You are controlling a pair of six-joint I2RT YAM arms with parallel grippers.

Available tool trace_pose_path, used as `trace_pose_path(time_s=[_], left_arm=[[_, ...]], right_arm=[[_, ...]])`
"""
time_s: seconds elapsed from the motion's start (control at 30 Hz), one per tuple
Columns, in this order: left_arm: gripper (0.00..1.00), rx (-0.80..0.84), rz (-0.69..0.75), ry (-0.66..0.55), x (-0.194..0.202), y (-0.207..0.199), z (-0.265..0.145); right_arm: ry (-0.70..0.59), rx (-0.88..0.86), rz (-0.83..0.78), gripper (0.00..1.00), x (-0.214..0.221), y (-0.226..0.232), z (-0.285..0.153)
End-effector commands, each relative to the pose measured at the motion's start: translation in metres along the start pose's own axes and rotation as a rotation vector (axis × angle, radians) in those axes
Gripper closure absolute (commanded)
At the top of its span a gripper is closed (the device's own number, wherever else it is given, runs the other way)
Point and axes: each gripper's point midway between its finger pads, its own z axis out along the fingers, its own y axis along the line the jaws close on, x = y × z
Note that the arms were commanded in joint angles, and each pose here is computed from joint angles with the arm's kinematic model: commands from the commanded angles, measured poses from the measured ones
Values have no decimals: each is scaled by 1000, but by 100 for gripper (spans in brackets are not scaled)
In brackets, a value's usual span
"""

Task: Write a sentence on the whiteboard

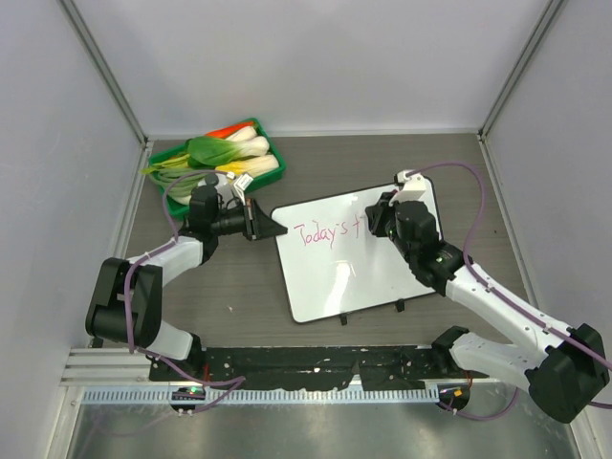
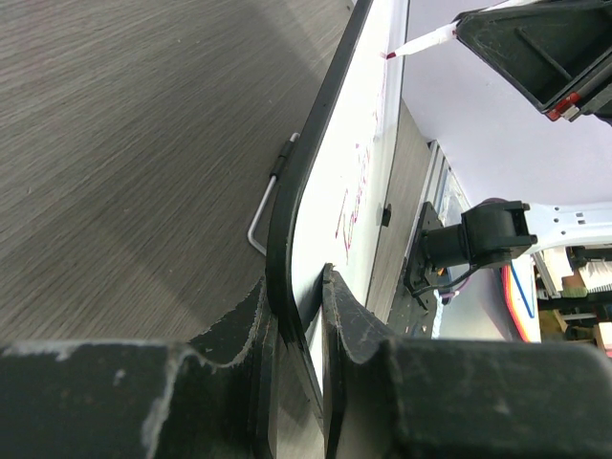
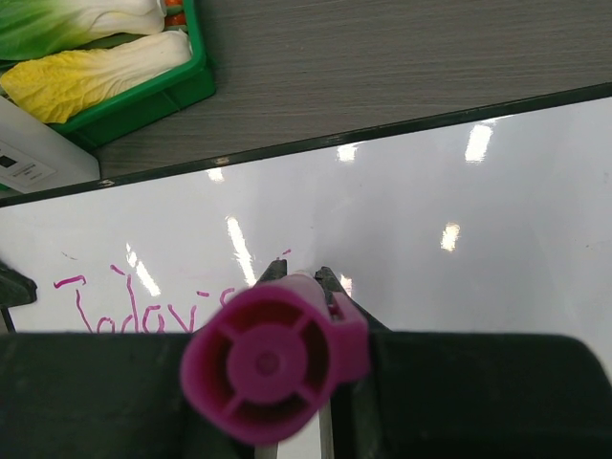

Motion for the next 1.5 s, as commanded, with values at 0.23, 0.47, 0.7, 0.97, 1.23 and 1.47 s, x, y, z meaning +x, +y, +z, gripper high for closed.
trace_pose_path(time_s=[0.23, 0.47, 0.7, 0.97, 1.23, 1.47], left_arm=[[100, -54, 85, 38, 16, 16, 6], [100, -51, 87, 39, 16, 14, 6], [100, -51, 88, 39, 16, 14, 6], [100, -51, 87, 40, 16, 15, 6], [100, -53, 89, 42, 17, 15, 6], [100, -58, 87, 42, 17, 16, 6]], right_arm=[[8, 2, 5, 99, 5, -5, -9], [46, -8, 5, 99, 19, -8, -14], [36, 46, -10, 99, 17, -18, -14], [-29, 67, -8, 99, -7, -15, -8], [-62, 71, 4, 99, -21, -9, 0], [-37, 71, -6, 99, -13, -11, 1]])
